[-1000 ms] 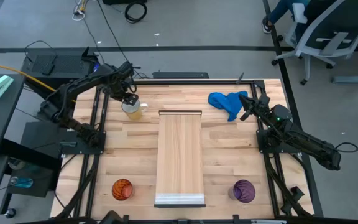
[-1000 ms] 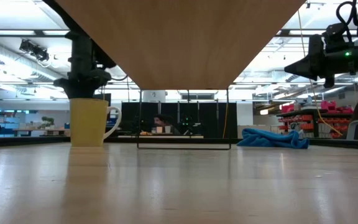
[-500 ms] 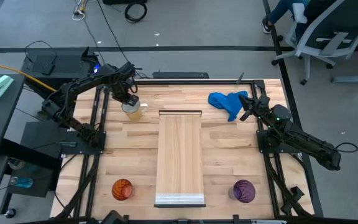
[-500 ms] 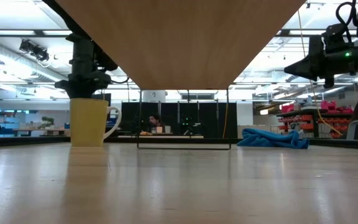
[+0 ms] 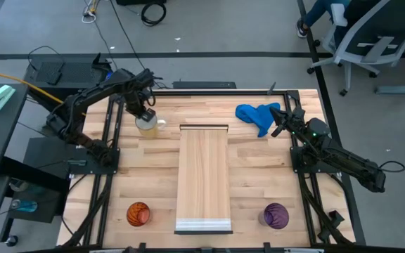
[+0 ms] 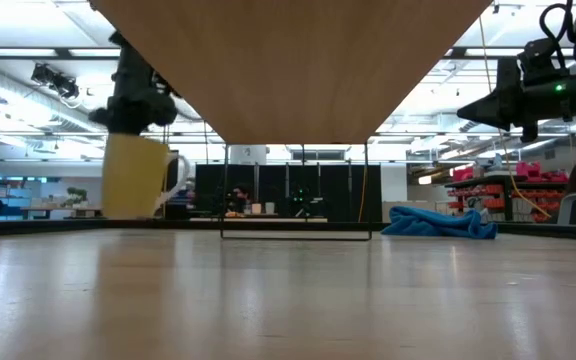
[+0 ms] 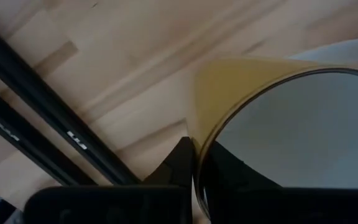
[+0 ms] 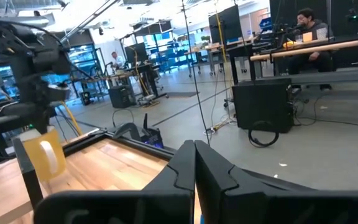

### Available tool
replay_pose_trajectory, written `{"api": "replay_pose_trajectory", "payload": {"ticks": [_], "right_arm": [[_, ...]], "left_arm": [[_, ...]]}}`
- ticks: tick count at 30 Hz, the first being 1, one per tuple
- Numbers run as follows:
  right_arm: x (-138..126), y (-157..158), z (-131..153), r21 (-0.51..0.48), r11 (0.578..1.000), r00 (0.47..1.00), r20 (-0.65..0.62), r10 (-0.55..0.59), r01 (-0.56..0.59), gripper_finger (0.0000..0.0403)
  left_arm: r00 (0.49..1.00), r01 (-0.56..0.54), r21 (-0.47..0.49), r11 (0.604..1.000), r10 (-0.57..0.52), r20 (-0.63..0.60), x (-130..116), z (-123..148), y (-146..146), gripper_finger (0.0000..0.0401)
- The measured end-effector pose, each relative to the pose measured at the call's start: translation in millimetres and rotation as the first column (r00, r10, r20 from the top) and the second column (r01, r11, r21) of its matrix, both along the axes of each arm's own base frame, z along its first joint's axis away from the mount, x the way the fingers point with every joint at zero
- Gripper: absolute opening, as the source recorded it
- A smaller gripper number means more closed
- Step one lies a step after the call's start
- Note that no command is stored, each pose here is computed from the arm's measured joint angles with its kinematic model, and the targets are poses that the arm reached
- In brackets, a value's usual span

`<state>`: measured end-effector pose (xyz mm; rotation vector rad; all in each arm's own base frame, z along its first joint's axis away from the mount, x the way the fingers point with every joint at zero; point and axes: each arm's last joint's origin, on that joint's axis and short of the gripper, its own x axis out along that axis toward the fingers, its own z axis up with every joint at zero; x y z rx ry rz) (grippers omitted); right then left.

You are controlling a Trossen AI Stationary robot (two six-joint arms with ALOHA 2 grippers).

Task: Stack small to large cups/mugs on shelf
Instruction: Move the yellow cup to the middle left of the table

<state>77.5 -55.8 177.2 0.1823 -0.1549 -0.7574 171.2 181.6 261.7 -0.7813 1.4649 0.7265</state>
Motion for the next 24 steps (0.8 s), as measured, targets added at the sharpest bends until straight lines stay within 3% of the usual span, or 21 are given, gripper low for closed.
{"api": "replay_pose_trajectory", "payload": {"ticks": [11,16,20,24], "right_arm": [[1,1,-4,0.021,0.999,0.999,-0.034,0.030,-0.030,0.0010],[1,1,-5,0.027,0.999,0.999,-0.042,0.031,-0.029,0.0010],[1,1,-5,0.027,0.999,0.999,-0.042,0.031,-0.029,0.0010],[1,1,-5,0.030,0.999,0.999,-0.039,0.031,-0.030,0.0010]], "left_arm": [[0.999,0.038,0.007,0.999,-0.038,-0.003,-3,34,-84,0.0023],[0.997,0.046,0.037,0.998,-0.049,0.062,-5,38,-124,0.0023],[0.982,0.117,0.060,0.991,-0.125,0.143,5,34,-149,0.0023],[0.974,0.173,0.047,0.984,-0.178,0.143,14,27,-171,0.0023]]}}
